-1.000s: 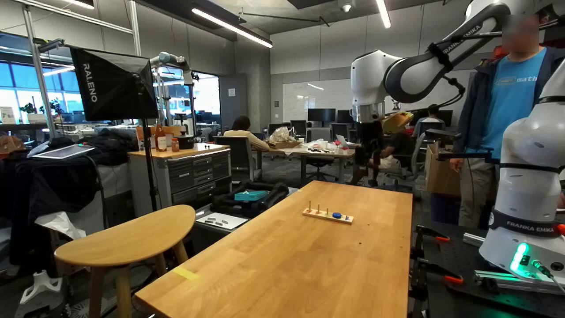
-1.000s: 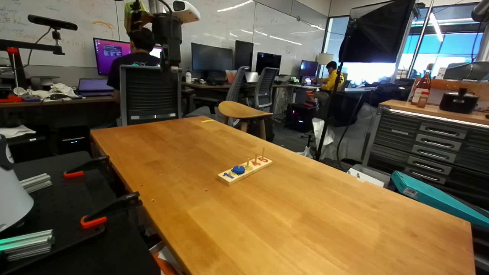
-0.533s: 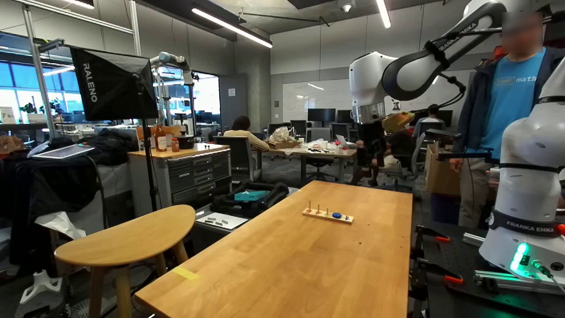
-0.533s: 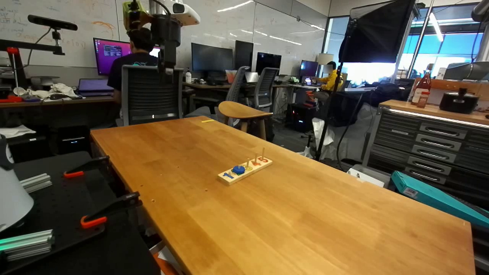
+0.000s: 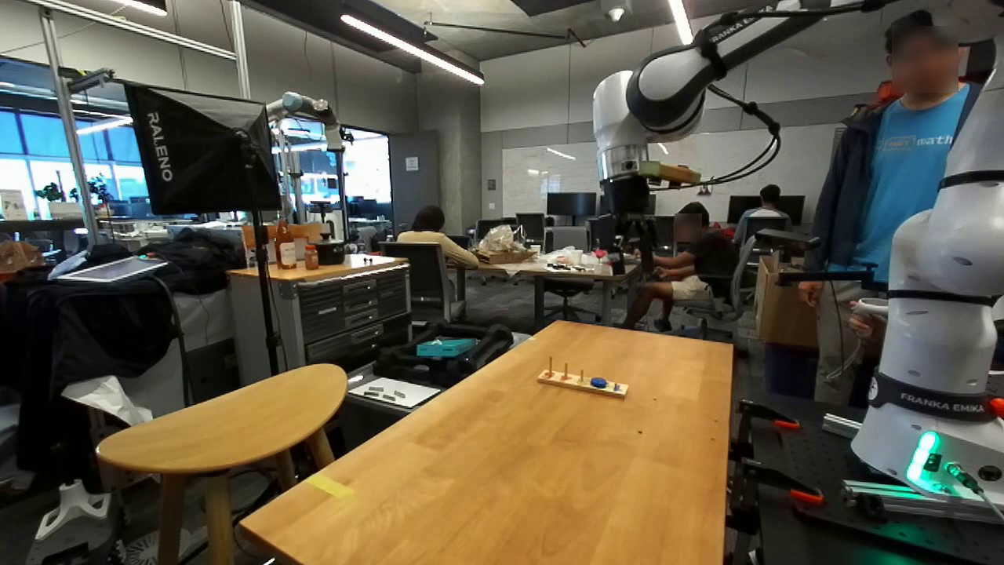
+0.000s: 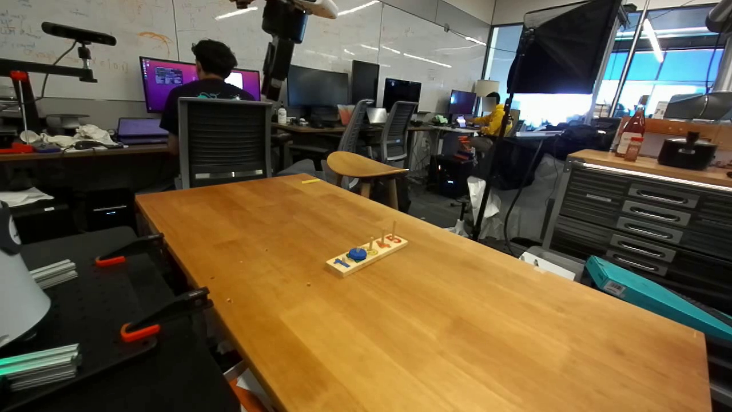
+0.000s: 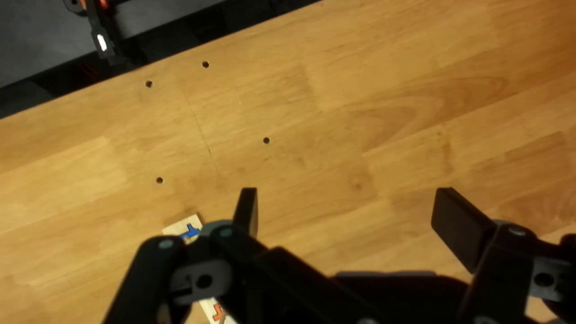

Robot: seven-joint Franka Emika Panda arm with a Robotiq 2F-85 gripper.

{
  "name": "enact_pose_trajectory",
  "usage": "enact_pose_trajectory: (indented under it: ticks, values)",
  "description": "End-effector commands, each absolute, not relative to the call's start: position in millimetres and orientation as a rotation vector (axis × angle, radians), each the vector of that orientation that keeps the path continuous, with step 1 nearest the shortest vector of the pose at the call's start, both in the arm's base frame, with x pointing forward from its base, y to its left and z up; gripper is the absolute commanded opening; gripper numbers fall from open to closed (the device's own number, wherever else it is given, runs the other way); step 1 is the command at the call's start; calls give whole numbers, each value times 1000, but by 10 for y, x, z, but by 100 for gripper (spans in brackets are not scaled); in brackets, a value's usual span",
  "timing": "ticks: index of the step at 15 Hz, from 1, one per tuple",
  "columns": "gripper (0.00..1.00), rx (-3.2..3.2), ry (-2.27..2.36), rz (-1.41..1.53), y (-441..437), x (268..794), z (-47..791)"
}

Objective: Remove the blue ring from the wooden stand

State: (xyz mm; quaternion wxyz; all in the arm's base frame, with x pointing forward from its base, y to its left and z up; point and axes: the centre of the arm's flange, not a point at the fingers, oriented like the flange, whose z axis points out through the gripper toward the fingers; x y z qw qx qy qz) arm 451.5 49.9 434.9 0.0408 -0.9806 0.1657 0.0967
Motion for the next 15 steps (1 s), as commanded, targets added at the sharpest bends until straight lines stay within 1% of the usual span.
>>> enact_pose_trajectory:
  ticks: [1,5,9,15]
  values:
    - [100,-2976,438,264,304,5003,4513]
    - [100,-3025,360,290,66,5340,4376]
    - [100,-3128,312,302,-368,5583,4011]
    - [100,-3175,333,334,-893,5698,3357]
